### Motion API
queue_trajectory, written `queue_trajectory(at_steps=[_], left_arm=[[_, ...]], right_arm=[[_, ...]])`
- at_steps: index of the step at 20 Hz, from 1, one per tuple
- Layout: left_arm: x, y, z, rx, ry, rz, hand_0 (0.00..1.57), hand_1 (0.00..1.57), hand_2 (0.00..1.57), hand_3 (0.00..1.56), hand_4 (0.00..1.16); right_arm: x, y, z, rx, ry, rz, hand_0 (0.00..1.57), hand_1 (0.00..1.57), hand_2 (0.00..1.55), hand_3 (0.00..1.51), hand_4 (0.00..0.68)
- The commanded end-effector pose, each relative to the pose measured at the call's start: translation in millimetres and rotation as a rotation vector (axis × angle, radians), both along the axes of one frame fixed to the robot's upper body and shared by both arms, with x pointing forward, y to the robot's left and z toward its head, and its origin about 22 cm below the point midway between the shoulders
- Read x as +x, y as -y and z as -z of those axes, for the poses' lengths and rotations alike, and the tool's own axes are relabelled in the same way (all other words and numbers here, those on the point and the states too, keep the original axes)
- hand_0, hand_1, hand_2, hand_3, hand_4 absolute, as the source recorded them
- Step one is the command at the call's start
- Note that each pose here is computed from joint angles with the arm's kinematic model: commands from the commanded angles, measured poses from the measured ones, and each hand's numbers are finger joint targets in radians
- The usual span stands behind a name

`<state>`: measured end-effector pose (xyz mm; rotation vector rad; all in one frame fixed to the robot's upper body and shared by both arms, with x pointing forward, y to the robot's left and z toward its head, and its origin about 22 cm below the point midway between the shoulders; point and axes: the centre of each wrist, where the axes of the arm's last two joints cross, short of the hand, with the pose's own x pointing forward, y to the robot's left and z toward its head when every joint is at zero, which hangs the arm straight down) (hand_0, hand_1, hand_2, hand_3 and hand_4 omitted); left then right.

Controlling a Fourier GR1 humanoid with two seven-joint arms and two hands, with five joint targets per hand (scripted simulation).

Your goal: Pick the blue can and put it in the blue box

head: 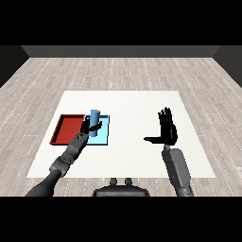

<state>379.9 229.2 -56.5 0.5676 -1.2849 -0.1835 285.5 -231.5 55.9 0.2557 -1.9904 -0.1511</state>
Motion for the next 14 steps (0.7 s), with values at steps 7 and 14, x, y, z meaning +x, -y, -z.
queue_trajectory(at_steps=[7, 14], left_arm=[[-2.0, -7, 5.5, -0.029, -0.217, -0.088, 0.0, 0.0, 0.2, 0.0, 0.61], [-9.7, 4, 15.8, 0.044, -0.099, -0.194, 0.0, 0.0, 0.0, 0.0, 0.0]], right_arm=[[-7.0, 17, 12.0, 0.046, 0.008, 0.004, 0.0, 0.0, 0.0, 0.0, 0.0], [-3.4, 20, -2.8, 0.004, 0.025, -0.007, 0.0, 0.0, 0.0, 0.0, 0.0]])
